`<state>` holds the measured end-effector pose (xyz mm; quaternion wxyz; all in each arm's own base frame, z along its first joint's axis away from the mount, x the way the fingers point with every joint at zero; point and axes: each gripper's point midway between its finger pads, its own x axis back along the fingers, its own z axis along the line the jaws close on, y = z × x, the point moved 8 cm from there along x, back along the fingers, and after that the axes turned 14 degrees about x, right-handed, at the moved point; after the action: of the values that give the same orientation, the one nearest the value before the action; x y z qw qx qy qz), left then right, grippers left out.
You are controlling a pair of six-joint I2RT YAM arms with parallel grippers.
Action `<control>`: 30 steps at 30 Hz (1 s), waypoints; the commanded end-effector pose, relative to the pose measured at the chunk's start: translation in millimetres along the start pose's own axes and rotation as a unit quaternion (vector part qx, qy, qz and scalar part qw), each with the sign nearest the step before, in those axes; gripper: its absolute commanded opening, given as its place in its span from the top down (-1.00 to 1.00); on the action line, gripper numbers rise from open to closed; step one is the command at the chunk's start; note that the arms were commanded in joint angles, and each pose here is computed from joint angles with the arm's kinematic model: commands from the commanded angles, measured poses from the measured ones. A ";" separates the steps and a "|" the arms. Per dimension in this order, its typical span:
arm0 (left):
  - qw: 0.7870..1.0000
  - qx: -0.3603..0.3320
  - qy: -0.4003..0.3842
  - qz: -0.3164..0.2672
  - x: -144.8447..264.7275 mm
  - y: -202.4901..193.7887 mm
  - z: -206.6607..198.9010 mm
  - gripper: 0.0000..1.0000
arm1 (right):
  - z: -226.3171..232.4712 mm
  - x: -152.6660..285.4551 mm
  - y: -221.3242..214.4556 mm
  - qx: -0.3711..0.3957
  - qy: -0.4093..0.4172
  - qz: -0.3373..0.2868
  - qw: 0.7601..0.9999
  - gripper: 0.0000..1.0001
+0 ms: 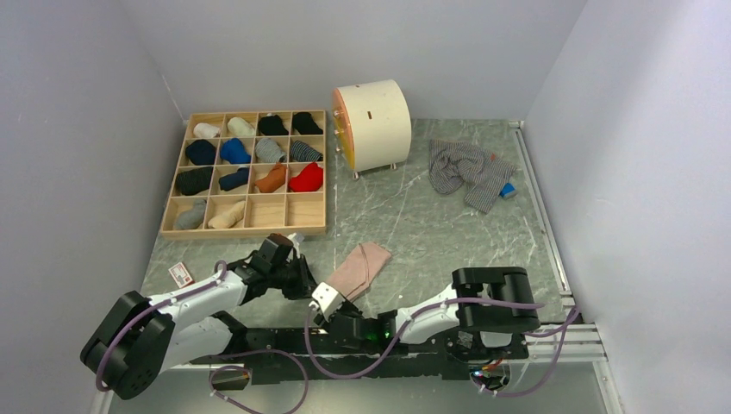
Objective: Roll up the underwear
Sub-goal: Roll the underwear to the center of the board.
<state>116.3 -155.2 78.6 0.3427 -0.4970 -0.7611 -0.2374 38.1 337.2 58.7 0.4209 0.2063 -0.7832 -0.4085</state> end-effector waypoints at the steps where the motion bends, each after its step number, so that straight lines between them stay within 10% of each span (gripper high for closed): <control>1: 0.998 -0.005 0.056 0.002 0.8 -3.7 17.9 0.73 | -2.2 2.7 -32.4 0.016 0.023 0.055 0.998 0.12; 18: 0.998 0.004 0.060 -0.005 3.0 2.2 15.9 0.58 | 7.0 -7.0 -27.2 -0.002 0.104 0.052 0.993 1.00; 25: 0.998 0.011 0.056 -0.028 12.2 10.4 12.4 -0.24 | 3.3 0.7 -18.4 -0.115 0.163 0.013 0.980 1.00; 30: 0.998 0.017 0.049 -0.022 13.8 6.2 16.4 -0.32 | -6.0 4.1 -16.1 -0.209 0.194 -0.029 0.958 1.00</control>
<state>124.7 -146.2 92.0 0.3452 -0.4752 -0.7745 -0.2350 54.4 335.2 58.3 0.5168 0.2267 -0.6531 -0.5049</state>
